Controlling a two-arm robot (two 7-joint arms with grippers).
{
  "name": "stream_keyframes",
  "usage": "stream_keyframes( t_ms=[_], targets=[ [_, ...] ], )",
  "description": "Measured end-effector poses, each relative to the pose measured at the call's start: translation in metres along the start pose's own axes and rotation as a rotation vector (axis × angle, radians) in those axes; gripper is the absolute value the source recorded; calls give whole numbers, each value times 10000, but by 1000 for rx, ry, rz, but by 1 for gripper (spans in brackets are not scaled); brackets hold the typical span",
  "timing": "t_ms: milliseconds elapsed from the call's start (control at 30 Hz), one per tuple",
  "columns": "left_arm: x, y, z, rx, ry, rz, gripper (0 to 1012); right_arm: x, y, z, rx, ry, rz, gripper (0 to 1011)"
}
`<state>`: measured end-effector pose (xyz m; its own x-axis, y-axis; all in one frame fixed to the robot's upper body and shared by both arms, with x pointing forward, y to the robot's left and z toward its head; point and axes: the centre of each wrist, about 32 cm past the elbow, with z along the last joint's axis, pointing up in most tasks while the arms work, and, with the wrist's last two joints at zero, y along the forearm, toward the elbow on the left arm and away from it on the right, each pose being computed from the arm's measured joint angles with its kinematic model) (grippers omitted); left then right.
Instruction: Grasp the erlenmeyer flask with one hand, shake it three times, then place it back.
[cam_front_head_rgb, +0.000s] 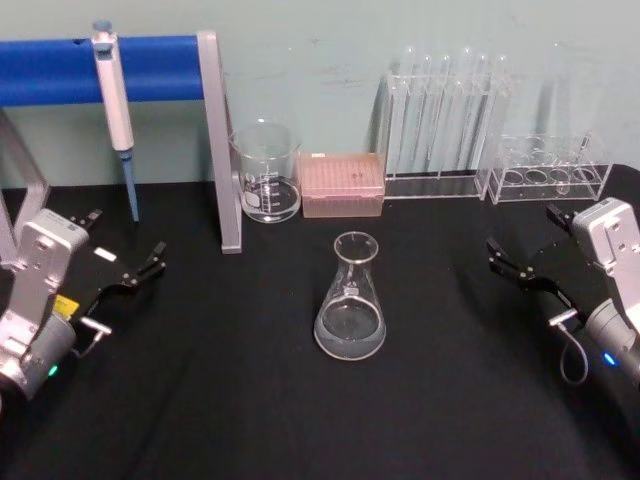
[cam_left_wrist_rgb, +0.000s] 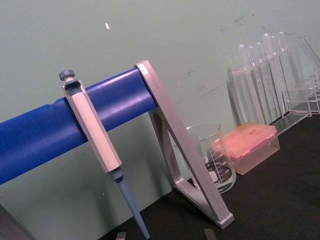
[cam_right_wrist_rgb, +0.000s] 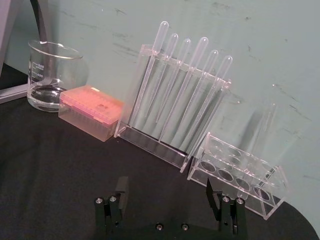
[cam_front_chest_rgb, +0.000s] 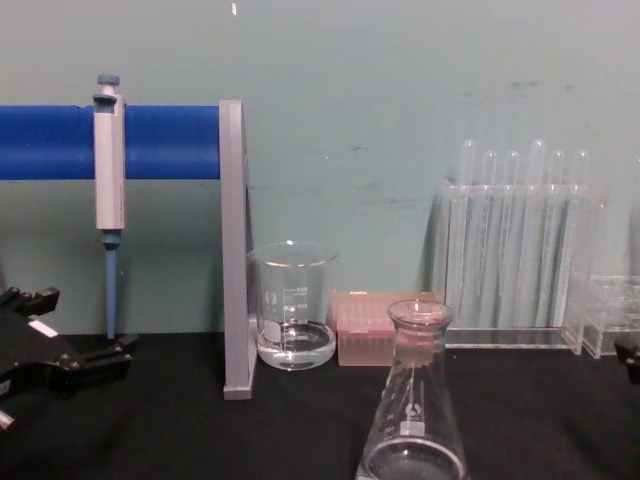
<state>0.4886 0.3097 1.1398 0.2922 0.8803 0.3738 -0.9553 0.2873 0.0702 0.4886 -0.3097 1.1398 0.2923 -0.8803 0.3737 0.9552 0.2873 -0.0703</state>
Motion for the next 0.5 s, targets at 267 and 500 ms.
stream_keyframes(
  t_ms=[267, 500],
  targets=[
    [0, 0, 0, 0, 0, 0, 1001, 0, 0, 0, 0, 0, 0, 1000],
    [0, 0, 0, 0, 0, 0, 1001, 21, 1, 16, 7, 15, 12, 1000]
  ],
)
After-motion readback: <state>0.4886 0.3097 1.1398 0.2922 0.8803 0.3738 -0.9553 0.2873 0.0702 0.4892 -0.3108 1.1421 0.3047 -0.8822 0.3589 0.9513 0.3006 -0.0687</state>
